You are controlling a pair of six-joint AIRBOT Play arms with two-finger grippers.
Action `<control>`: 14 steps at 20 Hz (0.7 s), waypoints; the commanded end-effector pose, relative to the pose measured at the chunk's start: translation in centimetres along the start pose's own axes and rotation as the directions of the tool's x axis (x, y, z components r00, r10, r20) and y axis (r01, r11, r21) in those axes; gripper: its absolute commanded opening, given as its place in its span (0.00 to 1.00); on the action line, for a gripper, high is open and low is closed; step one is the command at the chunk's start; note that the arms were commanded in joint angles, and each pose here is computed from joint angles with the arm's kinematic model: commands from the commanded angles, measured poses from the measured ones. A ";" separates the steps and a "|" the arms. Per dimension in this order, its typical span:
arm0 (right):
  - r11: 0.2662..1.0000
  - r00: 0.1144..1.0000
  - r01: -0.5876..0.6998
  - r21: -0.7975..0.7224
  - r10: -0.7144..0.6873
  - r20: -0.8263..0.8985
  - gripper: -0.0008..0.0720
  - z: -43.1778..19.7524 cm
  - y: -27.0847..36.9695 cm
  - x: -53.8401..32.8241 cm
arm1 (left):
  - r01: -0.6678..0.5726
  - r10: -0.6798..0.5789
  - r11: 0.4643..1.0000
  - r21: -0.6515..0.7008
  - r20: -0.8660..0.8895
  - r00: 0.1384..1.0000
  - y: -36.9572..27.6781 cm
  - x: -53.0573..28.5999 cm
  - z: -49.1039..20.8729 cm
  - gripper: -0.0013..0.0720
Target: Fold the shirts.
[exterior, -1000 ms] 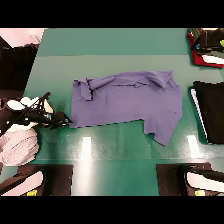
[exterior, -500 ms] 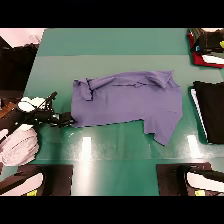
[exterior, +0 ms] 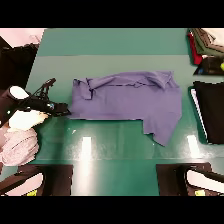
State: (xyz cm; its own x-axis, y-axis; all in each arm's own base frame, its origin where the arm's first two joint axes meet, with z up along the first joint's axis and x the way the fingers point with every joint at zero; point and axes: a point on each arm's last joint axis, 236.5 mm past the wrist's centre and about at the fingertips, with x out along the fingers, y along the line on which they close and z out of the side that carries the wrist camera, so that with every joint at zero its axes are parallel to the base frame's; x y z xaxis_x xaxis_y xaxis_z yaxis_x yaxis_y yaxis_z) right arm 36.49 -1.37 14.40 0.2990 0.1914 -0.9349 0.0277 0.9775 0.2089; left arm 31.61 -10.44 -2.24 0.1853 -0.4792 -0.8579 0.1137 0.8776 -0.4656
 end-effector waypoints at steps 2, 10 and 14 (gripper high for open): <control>0.965 0.990 -0.036 0.260 0.069 -0.120 0.62 -7.0 -6.0 8.1 | -0.048 0.049 0.998 0.049 -0.014 0.999 0.5 -1.3 0.3 0.05; 0.814 0.922 -0.239 0.529 0.362 -0.141 0.53 -14.0 -7.5 16.7 | -0.049 0.049 0.999 0.022 0.000 0.999 0.5 -1.3 0.6 0.05; 0.833 0.924 -0.241 0.498 0.354 -0.145 0.53 -13.6 -6.6 19.0 | -0.049 0.049 0.999 0.020 0.002 0.999 0.5 -1.3 0.7 0.05</control>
State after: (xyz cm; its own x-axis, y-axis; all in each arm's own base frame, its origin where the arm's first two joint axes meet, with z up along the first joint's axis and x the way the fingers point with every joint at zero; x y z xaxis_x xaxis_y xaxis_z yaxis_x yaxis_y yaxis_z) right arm 28.36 -3.83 -7.05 0.1314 0.5284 -0.8388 0.4334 0.7303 0.5280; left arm 31.99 -9.40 -1.30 0.1888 -0.4357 -0.8801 0.1273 0.8995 -0.4180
